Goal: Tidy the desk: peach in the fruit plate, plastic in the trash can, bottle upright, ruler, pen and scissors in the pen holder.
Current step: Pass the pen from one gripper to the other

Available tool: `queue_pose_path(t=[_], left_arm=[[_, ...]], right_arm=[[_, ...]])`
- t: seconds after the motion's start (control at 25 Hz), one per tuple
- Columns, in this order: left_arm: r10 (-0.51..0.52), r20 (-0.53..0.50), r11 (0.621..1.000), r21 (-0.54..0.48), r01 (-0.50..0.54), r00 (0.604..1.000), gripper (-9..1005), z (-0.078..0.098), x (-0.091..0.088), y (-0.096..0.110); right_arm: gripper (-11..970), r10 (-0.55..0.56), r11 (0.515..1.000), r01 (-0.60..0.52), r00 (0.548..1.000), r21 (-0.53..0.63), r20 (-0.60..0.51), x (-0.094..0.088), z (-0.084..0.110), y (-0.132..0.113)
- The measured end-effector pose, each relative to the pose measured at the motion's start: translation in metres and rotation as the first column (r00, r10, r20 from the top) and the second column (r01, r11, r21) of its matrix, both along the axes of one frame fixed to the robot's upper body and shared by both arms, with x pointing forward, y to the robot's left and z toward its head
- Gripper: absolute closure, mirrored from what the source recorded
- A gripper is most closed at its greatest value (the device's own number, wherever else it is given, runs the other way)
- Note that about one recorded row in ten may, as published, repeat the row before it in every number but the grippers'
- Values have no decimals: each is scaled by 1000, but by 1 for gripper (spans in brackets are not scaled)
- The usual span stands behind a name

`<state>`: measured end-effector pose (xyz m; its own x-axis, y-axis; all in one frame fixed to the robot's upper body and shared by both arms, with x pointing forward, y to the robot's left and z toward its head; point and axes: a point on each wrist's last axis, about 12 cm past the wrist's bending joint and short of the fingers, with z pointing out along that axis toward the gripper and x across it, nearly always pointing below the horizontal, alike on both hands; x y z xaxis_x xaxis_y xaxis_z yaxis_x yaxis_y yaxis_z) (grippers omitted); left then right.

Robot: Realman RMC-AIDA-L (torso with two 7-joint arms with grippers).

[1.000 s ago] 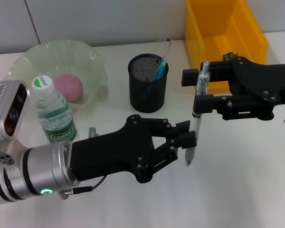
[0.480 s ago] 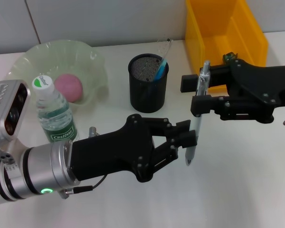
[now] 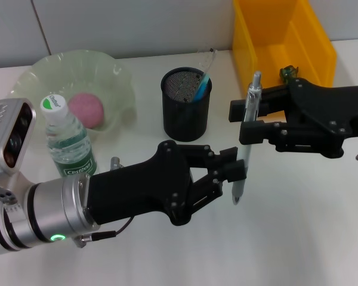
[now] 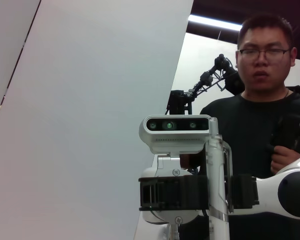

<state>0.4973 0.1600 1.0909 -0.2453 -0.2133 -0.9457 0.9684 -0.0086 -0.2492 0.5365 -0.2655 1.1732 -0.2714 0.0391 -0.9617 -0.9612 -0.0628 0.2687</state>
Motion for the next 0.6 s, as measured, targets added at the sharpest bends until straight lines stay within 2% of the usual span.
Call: queue_pose_path(t=[0.4, 0.6], left_arm=[[6, -2, 1000, -5, -6, 1000, 815, 0, 1, 0], [8, -3, 1000, -6, -8, 1000, 814, 1, 1, 0]], right_arm=[[644, 5, 1000, -5, 1000, -9, -2, 0, -1, 1], [720, 6, 1000, -6, 1000, -10, 4, 0, -1, 1]])
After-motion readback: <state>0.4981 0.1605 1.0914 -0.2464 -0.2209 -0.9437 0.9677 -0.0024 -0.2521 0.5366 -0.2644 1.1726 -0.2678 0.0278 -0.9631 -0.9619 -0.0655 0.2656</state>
